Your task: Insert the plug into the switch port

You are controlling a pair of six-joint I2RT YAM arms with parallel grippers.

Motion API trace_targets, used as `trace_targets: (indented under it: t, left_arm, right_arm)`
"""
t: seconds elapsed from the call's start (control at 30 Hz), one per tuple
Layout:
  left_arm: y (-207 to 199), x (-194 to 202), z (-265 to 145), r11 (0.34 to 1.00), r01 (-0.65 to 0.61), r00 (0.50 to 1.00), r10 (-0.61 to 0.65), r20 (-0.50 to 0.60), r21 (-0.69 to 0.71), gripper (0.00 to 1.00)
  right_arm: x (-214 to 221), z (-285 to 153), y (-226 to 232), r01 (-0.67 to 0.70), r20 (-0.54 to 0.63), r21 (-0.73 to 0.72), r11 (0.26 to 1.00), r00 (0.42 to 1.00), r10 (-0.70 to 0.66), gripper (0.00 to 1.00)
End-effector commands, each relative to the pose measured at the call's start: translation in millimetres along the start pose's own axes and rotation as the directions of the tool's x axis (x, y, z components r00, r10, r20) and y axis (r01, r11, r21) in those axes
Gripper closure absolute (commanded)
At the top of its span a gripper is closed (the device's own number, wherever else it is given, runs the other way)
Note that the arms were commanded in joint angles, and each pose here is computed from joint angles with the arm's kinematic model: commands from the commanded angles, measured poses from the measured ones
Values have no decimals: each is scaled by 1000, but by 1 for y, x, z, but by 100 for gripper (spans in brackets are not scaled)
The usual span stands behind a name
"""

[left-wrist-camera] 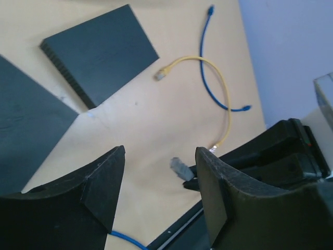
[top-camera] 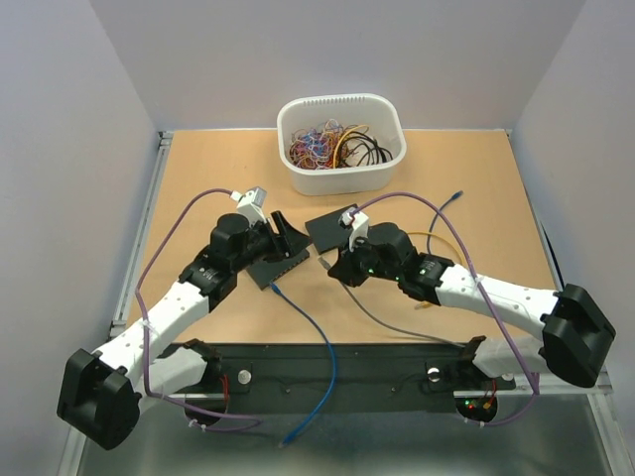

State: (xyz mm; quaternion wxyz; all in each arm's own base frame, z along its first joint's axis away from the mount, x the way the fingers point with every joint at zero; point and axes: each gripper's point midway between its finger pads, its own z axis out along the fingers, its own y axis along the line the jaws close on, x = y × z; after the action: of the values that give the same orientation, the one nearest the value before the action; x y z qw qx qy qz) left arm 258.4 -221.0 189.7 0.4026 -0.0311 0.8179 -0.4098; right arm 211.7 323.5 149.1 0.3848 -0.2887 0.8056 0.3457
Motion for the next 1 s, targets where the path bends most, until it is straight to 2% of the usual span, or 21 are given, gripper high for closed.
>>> trace_targets:
  t: [0.0,0.17,0.37,0.57,0.77,0.97]
  left_arm:
    - [-39,-12,1,986,15,998,-24,52,163,34]
    - [-43,0,6,988,44,999,-47,15,147,35]
    - [-29,2,19,990,126,992,-127,-2,-57,35]
    - [-41,-4,29,985,150,989,-149,18,-81,35]
    - [-43,7,40,983,147,989,-150,-19,-112,35]
    - [-45,12,42,983,135,990,-140,-30,-126,39]
  right_arm:
    - [-26,-4,16,6,100,-69,998,995,1,100]
    - [-42,-8,1,-11,174,57,998,985,1,100]
    - [-61,-17,-18,-4,241,299,954,968,-72,100]
    - [-58,-12,-19,75,197,481,874,962,-190,99]
    - [-66,-15,-19,77,210,558,826,950,-230,100]
    - [-73,-20,-22,67,222,594,801,944,-244,100]
